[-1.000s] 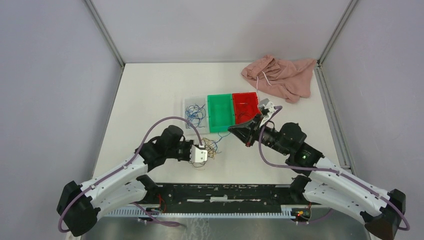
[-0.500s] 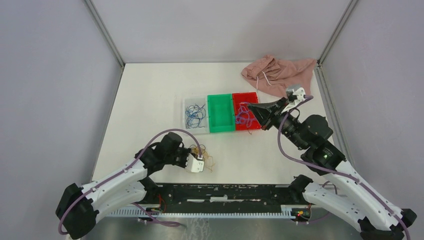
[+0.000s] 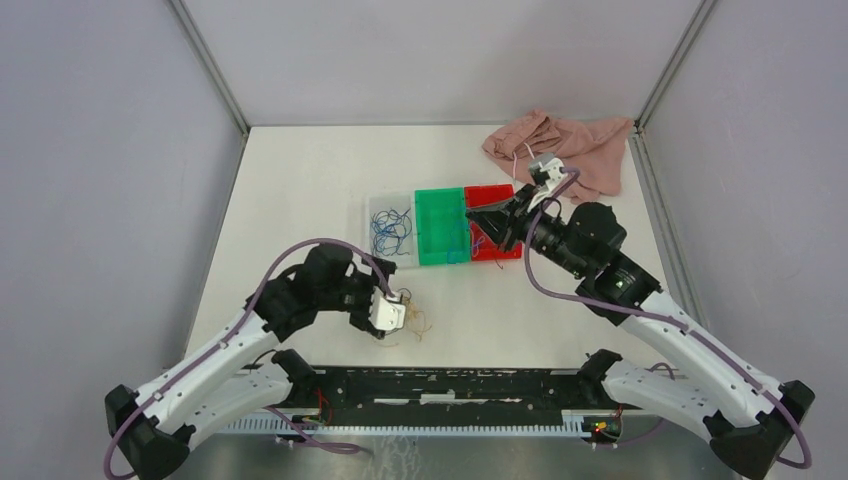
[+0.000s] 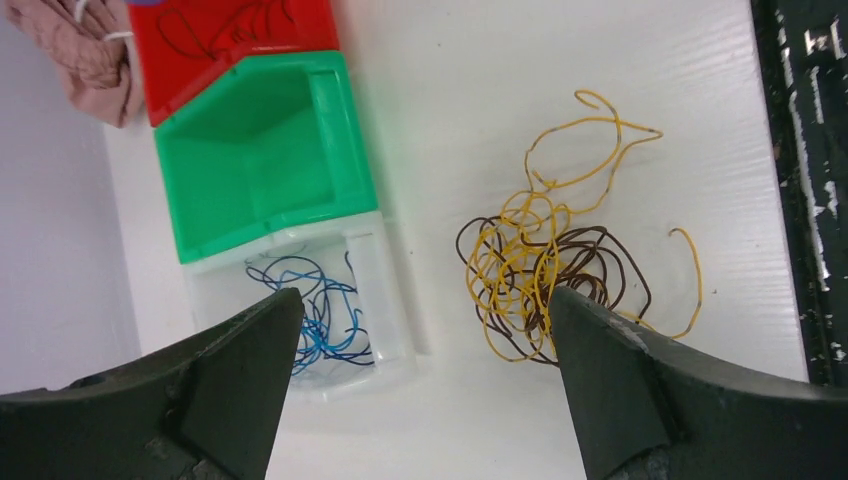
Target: Untangle the cables
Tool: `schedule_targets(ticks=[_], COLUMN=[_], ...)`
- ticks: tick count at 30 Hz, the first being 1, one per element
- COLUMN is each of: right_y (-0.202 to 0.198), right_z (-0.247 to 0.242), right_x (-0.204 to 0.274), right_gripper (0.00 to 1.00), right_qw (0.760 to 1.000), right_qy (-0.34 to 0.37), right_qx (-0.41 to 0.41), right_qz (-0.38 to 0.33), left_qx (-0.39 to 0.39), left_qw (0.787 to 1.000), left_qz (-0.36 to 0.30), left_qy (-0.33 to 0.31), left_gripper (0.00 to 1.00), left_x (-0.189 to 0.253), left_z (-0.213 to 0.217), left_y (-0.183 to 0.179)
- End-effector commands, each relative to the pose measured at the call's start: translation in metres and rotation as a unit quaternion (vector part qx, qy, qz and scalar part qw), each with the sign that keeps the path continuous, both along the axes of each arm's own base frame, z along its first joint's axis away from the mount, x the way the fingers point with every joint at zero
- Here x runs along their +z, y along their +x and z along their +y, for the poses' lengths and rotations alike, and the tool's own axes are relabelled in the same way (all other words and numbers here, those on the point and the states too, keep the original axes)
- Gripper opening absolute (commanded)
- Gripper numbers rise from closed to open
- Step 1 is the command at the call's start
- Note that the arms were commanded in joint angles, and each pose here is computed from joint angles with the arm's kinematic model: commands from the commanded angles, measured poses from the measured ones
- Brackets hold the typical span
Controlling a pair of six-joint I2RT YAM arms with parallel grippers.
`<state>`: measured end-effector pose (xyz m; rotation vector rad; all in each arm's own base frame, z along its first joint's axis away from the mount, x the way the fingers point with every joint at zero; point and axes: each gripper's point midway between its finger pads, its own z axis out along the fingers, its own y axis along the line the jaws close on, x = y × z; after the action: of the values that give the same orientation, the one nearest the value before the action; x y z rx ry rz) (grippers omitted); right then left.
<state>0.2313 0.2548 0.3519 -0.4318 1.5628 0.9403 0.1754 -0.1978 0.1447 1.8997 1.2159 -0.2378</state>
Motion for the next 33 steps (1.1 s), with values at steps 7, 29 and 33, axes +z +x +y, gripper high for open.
schedule_targets(ticks=[7, 29, 33], right_y=[-0.003, 0.174, 0.188], right_z=[0.037, 0.163, 0.168], right_x=[0.025, -0.125, -0.158], right_gripper=[0.00, 0.01, 0.01], right_qw=[0.995, 0.986, 0.974], right_qy=[0.045, -0.154, -0.223], right_qx=[0.088, 0.024, -0.013], right_qz=[-0.003, 0.052, 0.045], left_qx=[0.065, 0.367, 0.359], left_qw=[0.976, 0.900, 0.902], left_qz=[0.059, 0.074, 0.074], left_qy=[-0.198, -0.225, -0.230], left_gripper=[0.99, 0.99, 0.99], left_x=[0.106, 0.139, 0.145], left_z=[-0.032, 0.075, 0.073], left_y=[-0.003, 0.096, 0.092])
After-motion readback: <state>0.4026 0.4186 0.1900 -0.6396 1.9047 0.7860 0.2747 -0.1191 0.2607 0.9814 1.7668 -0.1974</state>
